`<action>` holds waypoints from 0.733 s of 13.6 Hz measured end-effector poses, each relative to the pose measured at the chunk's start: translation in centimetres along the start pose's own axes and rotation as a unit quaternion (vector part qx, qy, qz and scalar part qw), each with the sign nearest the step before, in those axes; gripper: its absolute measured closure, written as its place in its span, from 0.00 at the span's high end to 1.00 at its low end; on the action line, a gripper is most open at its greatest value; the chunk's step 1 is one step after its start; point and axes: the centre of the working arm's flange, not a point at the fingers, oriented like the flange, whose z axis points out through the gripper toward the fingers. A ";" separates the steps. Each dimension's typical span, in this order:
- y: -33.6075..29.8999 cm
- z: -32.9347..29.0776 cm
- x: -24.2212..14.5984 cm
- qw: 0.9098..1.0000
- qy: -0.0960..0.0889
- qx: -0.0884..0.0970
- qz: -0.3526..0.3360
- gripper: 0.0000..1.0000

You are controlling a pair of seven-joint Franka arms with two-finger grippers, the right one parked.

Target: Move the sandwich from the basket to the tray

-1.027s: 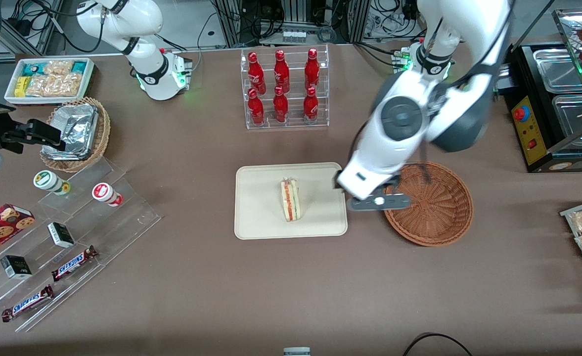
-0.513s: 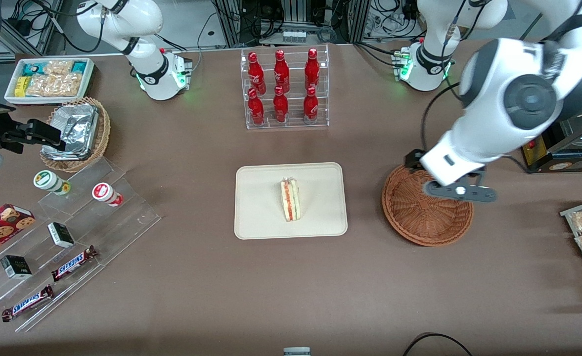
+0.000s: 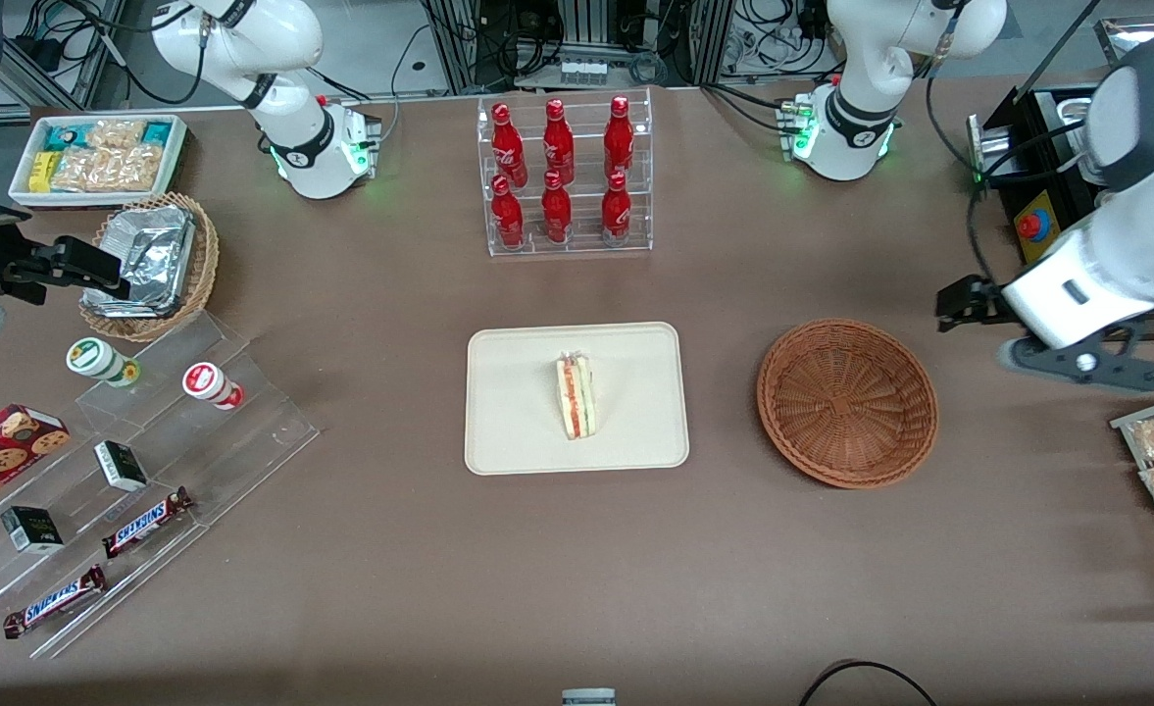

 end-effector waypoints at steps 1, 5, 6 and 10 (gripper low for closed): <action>-0.1 -0.4 -0.2 1.000 0.002 0.002 0.000 1.00; -0.3 -0.6 -0.6 1.000 -0.004 0.022 0.000 1.00; -0.1 -0.7 -0.8 1.000 -0.007 0.022 -0.004 1.00; 0.0 -2.3 -2.6 0.999 -0.016 0.015 -0.026 1.00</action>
